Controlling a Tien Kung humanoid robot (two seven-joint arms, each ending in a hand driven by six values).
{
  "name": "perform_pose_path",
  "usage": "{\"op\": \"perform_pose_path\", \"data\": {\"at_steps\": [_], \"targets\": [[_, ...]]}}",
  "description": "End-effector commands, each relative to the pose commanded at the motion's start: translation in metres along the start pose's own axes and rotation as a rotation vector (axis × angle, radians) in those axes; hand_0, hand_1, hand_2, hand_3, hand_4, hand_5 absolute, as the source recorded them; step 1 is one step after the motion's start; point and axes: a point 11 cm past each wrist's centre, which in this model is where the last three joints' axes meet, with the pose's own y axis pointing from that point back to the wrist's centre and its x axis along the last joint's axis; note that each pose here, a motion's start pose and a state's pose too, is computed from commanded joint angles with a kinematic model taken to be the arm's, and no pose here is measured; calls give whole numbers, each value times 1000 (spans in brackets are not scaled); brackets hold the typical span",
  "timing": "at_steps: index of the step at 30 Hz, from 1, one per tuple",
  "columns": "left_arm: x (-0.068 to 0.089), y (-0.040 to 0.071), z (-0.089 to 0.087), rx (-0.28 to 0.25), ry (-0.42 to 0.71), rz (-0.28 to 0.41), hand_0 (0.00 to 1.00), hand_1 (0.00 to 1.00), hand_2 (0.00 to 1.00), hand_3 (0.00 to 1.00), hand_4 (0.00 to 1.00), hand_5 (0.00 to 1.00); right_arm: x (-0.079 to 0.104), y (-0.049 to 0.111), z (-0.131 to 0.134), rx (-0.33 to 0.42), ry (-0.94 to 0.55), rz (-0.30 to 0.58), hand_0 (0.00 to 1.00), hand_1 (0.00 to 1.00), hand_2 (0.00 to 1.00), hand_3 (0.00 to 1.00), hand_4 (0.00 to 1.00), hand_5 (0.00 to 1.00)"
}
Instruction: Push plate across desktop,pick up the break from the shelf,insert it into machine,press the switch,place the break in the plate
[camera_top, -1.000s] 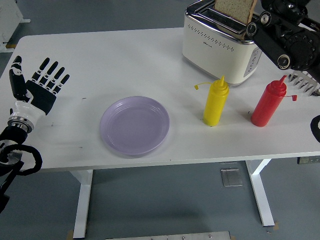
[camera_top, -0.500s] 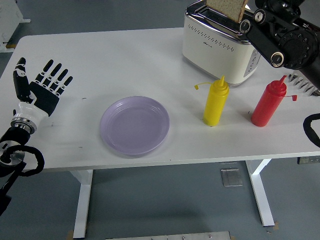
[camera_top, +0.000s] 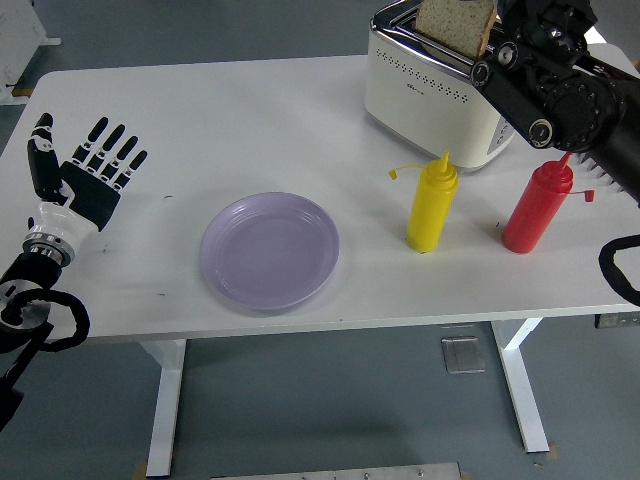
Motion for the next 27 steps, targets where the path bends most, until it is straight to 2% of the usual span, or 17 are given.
{"op": "perform_pose_path", "data": {"at_steps": [6,7,12,13,24,25,27], "targets": [[-1,0,0,1,1,-2,785,690,641,615,764,998,-6,1,1,2,14,-10,291,433,444,485,249,2],[-1,0,0,1,2,-3,785,690,640,616,764,998,-7,1,1,3,15,-13,272,438,485,501,291,2],[-3,-1,0,1,8,-7,785,690,640,616,764,998,-13,1,3,2,24,-28,272,438,485,501,291,2],[-3,-1,1,1,9,-8,785,690,640,616,764,998,-14,1,3,2,25,-31,240,453,512,515,299,2],[-4,-2,3,-1,37,-7,785,690,640,616,764,998,-28,3,11,-7,33,-68,245,470,529,521,331,2],[-4,-2,3,-2,38,-8,785,689,640,616,765,998,-30,3,11,-8,34,-71,282,508,563,533,318,2],[-5,-2,3,-2,39,-8,785,689,640,616,765,998,-31,4,12,-9,35,-77,282,508,563,533,318,2]]}}
